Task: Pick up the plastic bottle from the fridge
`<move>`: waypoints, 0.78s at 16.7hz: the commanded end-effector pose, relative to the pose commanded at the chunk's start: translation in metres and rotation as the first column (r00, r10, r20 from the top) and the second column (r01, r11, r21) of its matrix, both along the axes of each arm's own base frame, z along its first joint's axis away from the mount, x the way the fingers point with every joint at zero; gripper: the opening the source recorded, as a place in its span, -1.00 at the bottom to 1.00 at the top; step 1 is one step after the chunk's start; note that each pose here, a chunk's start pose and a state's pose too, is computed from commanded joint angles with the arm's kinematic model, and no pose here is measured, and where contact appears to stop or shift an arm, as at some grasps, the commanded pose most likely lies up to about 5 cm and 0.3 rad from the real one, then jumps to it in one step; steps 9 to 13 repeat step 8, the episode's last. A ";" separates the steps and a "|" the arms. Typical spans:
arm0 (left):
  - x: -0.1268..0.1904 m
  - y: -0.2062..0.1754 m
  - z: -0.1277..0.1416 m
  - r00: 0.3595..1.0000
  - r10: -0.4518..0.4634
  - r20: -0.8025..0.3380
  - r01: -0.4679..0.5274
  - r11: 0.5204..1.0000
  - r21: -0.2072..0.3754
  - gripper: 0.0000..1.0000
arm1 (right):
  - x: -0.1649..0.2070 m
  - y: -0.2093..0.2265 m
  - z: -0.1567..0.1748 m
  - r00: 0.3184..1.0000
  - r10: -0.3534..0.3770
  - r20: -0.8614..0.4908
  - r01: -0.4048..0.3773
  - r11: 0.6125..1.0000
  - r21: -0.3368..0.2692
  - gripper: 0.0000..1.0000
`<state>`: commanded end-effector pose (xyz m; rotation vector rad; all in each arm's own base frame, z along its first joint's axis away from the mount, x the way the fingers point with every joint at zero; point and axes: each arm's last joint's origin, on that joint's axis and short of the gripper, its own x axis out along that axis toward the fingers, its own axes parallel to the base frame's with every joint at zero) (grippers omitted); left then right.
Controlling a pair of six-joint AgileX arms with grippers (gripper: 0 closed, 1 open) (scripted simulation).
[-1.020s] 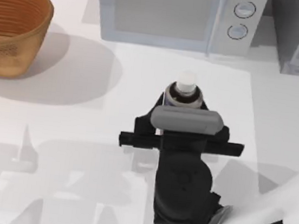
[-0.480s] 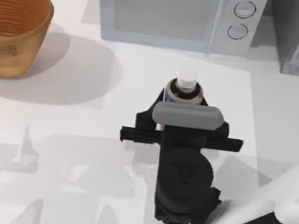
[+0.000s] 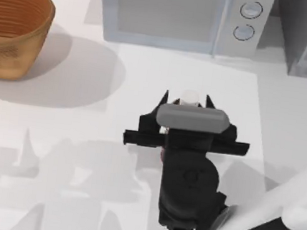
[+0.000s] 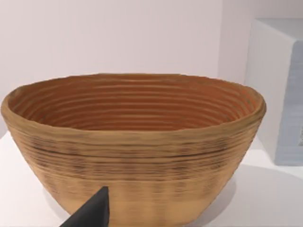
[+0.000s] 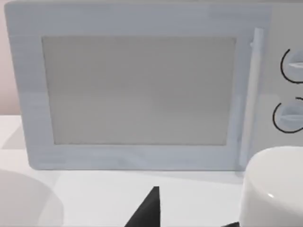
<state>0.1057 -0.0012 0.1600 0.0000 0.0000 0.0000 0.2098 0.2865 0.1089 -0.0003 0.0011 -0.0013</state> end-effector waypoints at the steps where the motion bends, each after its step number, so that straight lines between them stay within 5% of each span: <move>1: 0.000 0.000 0.000 1.000 0.000 0.000 0.000 1.000 0.000 1.00 | 0.000 0.000 0.000 1.000 0.000 0.000 0.000 1.000 0.000 0.81; 3: 0.000 0.000 0.000 1.000 0.000 0.000 0.000 1.000 0.000 1.00 | 0.000 0.000 0.000 1.000 0.000 0.000 0.000 1.000 0.000 1.00; 13: 0.000 0.000 0.000 1.000 0.000 0.000 0.000 1.000 0.000 1.00 | 0.000 0.000 0.000 1.000 0.000 0.000 0.000 1.000 0.000 1.00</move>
